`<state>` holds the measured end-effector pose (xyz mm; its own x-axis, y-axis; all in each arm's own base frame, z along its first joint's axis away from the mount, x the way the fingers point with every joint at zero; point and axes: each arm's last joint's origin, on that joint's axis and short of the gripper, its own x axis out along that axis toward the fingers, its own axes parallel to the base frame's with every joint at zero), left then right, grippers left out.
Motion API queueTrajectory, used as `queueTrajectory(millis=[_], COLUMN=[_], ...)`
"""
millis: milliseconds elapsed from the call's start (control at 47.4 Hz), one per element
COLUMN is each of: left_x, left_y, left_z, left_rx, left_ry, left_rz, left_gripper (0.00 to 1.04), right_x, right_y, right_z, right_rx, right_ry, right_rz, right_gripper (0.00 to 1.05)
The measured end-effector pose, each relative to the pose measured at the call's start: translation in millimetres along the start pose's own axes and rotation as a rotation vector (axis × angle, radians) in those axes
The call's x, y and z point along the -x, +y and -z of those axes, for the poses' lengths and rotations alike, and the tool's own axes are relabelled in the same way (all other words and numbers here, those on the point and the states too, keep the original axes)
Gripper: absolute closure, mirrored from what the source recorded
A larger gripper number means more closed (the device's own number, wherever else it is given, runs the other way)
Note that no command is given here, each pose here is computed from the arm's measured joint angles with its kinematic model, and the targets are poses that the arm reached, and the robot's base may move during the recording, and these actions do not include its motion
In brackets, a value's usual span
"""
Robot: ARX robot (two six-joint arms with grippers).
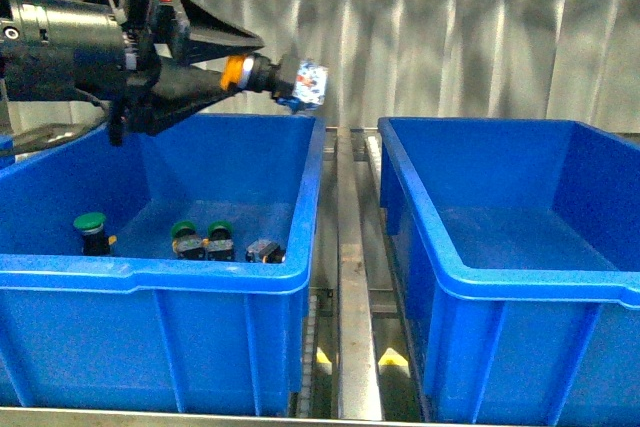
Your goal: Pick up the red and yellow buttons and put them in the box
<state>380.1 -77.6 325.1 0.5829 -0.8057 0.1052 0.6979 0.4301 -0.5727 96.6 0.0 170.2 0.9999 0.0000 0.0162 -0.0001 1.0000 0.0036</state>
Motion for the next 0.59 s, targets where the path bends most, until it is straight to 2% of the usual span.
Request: queueTrajectory(millis=[148,295,485,527,591], left_x=[-21,-41,-69,-74,-80], left_y=[-26,-55,-52,-53,-55], left_z=[26,39,59,62,66], left_rx=[0.07,0.111,0.202,0.213,0.22], left_ry=[0.037,0.012,0.014,0.022,0.032], left_rz=[0.151,0.294,0.326,0.333,0.345], left_gripper=[0.69,0.69,0.69,0.69,0.69], right_x=[0,0,0,-1,-5], right_y=[0,0,0,0,0], right_z=[0,0,0,0,-4], right_rx=[0.0,0.0,0.0,-0.032,-0.124], right_ry=[0.0,0.0,0.0,0.003,-0.029], right_rz=[0.0,0.0,0.0,0.036,0.175], right_gripper=[0.03,0.03,0.03,0.03,0.03])
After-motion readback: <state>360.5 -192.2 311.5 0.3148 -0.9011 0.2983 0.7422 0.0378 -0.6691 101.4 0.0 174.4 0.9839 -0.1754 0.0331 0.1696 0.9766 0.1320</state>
